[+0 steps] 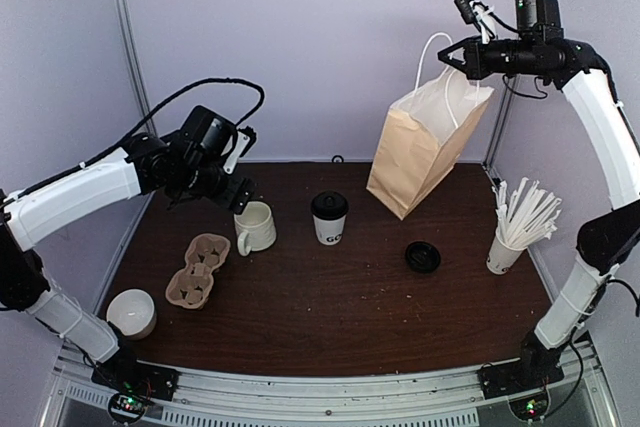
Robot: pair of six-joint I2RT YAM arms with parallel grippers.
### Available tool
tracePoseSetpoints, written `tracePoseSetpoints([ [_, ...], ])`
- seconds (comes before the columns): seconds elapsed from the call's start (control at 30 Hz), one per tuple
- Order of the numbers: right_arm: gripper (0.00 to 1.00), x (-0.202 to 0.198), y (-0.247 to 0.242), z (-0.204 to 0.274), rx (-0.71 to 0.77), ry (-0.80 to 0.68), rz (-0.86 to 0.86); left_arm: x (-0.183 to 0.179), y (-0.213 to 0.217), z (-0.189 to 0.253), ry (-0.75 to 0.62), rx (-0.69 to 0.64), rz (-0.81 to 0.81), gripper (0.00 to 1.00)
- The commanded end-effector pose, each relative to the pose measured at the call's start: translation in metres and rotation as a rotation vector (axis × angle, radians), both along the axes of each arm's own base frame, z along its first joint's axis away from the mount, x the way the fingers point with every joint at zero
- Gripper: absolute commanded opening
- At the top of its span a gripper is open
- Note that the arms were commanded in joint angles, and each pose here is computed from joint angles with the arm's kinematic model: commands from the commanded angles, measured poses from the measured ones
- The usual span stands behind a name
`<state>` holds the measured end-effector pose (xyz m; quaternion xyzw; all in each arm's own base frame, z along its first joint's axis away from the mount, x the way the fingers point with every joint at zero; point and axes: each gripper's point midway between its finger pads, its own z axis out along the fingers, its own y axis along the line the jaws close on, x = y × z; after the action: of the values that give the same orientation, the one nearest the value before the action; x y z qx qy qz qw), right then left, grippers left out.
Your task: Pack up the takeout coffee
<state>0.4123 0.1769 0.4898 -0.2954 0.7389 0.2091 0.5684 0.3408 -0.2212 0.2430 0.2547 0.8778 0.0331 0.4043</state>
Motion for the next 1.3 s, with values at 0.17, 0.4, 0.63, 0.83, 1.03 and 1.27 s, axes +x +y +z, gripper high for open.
tracePoseSetpoints([
  [0.17, 0.00, -0.085, 0.048, 0.009, 0.145, 0.103, 0.284, -0.002, 0.014, 0.025, -0.075, -0.008, 0.038, 0.90],
  [0.4, 0.00, -0.121, 0.092, -0.035, 0.280, 0.331, 0.538, 0.003, 0.019, 0.016, -0.090, 0.031, 0.060, 0.91],
  [0.63, 0.00, -0.146, 0.153, -0.077, 0.313, 0.529, 0.691, 0.018, 0.029, -0.002, -0.041, 0.026, 0.098, 0.88],
  [0.83, 0.00, -0.126, 0.171, -0.115, 0.244, 0.570, 0.582, 0.020, 0.038, -0.005, -0.040, 0.043, 0.114, 0.88],
  [1.03, 0.34, -0.109, 0.173, -0.133, 0.207, 0.575, 0.512, 0.019, 0.035, -0.008, -0.028, 0.035, 0.094, 0.89],
  [1.27, 0.60, -0.108, 0.174, -0.130, 0.175, 0.553, 0.540, 0.006, 0.018, -0.003, 0.010, -0.053, 0.003, 0.84],
])
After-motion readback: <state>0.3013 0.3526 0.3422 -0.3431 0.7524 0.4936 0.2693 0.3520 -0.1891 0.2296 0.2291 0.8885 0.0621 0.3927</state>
